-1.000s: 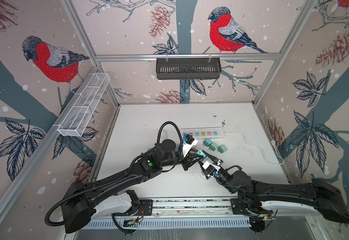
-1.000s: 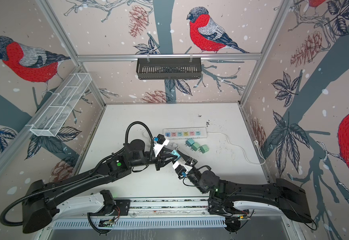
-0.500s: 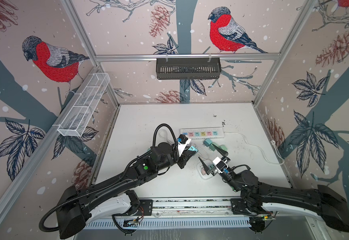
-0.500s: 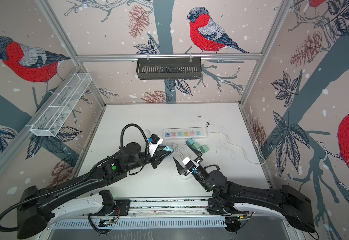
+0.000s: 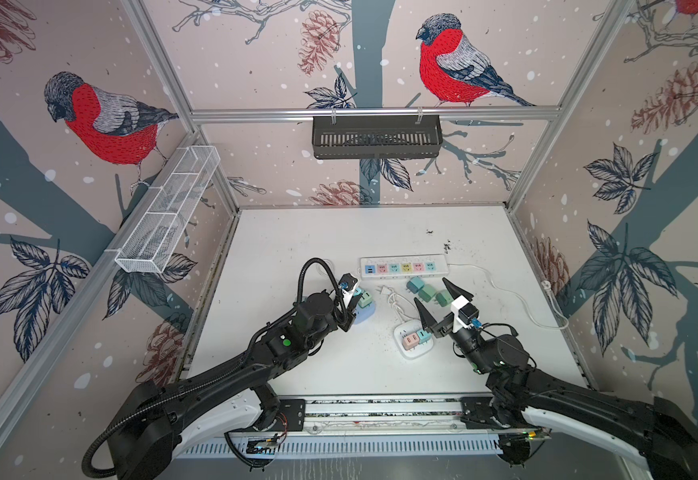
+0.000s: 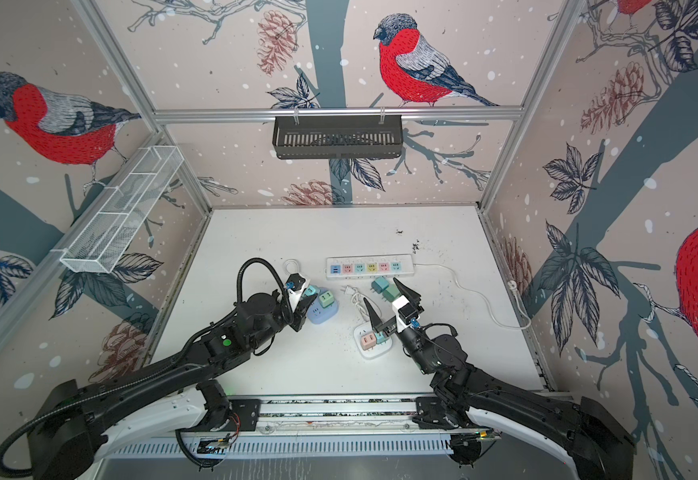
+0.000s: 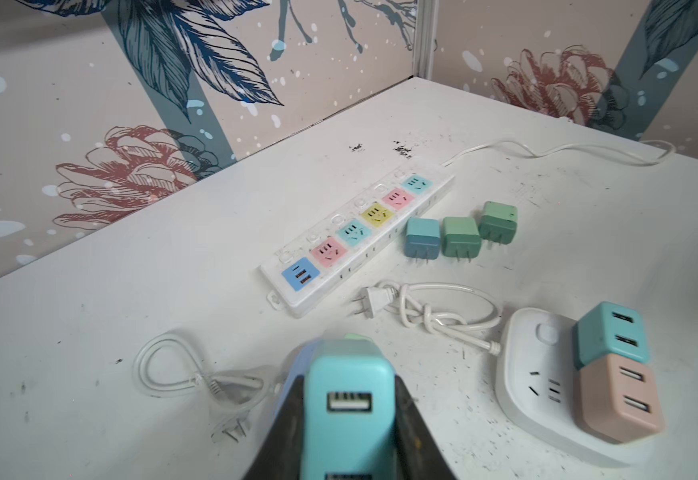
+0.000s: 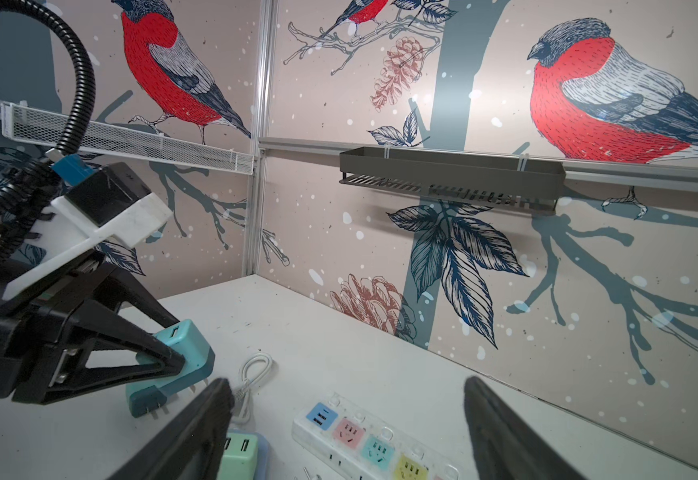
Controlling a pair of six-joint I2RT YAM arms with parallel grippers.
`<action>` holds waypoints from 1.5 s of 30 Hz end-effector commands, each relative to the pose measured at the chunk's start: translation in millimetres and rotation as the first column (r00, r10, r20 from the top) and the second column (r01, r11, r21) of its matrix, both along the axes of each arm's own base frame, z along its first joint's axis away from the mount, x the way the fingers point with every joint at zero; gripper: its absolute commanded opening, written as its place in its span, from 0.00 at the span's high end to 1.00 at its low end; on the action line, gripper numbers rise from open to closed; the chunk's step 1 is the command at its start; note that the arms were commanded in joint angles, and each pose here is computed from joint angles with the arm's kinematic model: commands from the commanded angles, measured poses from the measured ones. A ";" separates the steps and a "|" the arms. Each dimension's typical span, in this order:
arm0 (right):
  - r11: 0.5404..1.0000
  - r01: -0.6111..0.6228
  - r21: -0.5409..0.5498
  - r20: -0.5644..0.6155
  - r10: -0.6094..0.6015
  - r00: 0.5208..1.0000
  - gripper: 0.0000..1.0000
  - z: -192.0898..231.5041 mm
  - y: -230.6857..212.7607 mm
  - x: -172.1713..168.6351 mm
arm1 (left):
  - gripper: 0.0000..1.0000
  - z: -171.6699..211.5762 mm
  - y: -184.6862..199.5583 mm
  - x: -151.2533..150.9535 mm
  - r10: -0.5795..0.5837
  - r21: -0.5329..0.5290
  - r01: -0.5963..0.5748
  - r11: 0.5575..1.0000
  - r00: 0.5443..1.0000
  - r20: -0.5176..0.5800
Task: Insert the plug
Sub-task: 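Carry the teal adapter with the left gripper over the blue socket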
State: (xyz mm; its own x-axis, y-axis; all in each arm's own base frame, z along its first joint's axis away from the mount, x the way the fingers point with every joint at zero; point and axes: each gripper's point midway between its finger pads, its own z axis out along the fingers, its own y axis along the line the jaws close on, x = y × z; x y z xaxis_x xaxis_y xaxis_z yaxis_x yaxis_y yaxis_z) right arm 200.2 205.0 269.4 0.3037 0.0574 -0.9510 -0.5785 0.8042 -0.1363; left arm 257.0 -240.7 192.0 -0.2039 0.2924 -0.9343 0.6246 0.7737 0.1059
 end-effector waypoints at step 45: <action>0.965 0.197 0.175 -0.260 -0.148 0.954 0.11 -11.8 -47.1 46.1 | 1.00 -76.1 12.6 30.4 0.157 0.064 -0.145 0.987 0.949 -0.275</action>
State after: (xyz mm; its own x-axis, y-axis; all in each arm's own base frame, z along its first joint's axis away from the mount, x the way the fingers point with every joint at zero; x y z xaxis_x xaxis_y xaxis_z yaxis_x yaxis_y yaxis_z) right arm 245.7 158.9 254.1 0.0870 0.1974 -0.9765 -0.4277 0.8927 0.1424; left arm 282.6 -225.7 110.1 -0.5131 0.3151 -0.7984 0.5220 0.8529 0.0012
